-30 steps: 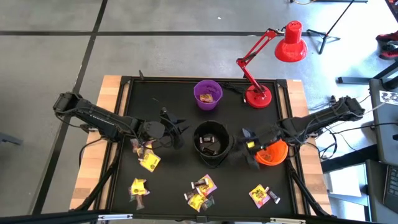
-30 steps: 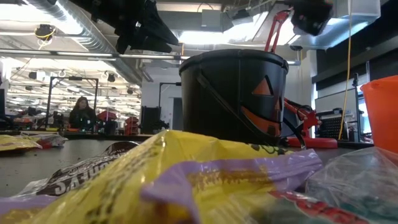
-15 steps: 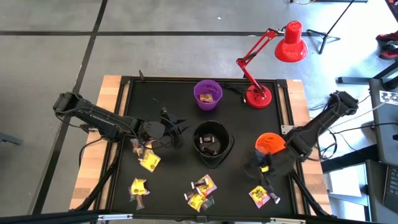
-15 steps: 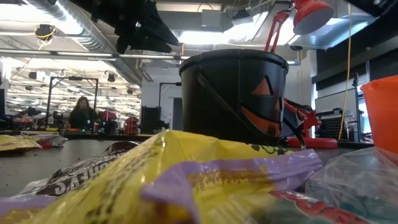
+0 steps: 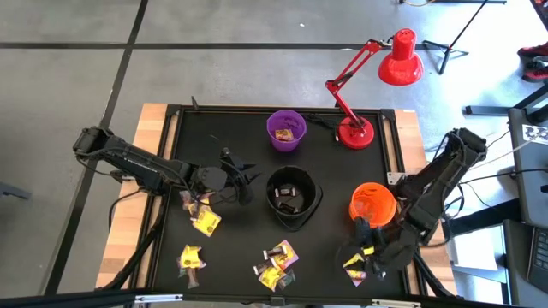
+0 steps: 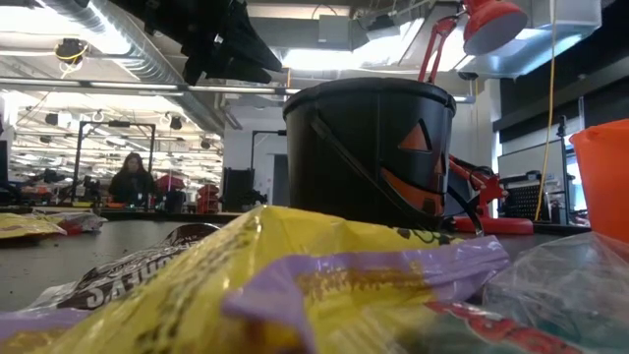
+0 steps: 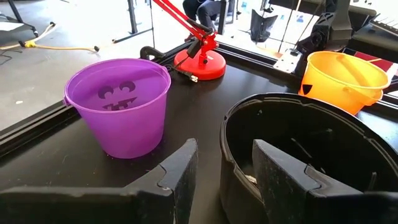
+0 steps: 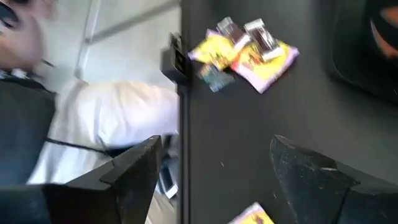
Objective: Sort candy
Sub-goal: Put the yellow candy into the purple bucket
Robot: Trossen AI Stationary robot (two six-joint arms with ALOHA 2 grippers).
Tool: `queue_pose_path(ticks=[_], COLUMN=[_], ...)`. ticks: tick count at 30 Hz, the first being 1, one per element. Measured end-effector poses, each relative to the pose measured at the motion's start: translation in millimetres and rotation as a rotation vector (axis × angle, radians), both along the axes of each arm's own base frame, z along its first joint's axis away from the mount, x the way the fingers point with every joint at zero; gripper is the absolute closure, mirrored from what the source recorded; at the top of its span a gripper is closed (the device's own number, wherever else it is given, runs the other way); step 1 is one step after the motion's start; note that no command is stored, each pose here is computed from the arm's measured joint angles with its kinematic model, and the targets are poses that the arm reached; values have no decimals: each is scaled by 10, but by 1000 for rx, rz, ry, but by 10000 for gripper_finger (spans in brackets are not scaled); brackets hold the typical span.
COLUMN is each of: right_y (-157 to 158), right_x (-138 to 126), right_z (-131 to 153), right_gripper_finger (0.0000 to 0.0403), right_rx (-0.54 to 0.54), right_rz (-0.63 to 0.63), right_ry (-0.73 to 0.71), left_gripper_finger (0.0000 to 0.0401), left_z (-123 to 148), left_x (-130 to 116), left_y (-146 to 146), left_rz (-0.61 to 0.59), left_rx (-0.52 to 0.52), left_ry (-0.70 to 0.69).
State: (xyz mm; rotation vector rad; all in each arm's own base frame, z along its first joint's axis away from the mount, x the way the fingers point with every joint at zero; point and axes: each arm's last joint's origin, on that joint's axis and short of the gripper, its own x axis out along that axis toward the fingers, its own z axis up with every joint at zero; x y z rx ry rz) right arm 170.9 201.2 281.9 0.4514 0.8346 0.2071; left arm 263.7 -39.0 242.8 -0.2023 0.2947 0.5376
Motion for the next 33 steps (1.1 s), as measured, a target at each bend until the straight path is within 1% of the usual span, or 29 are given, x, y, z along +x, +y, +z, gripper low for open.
queue_pose_path(ticks=[3,7,9,12,15,19,25,29,33], right_y=[90,165,189,198,232,341,472,510,525], right_x=[54,87,89,78,80,77,55,77,109], right_z=[-3,-104,-177,-281,-385,-531,-786,-931,-1053], right_gripper_finger=[107,107,107,107,107,107,107,107,107], right_rx=[-21,0,18,6,0,-4,-31,-76,-133], right_rz=[12,0,-18,-48,-106,-130,-102,-116,-148], right_ry=[96,250,324,427,499,555,713,738,720], left_gripper_finger=[257,257,257,257,257,257,257,257,257], left_z=[0,0,-1,-1,-2,-2,-3,-4,-4], left_x=[0,1,1,2,2,3,2,2,1], left_y=[0,-1,-3,-5,-5,-6,-6,-6,-6], left_rz=[0,-4,-11,-17,-17,-20,-20,-20,-20], left_rx=[0,-3,-7,-10,-11,-12,-12,-11,-11], left_ry=[0,0,0,0,0,1,2,3,4])
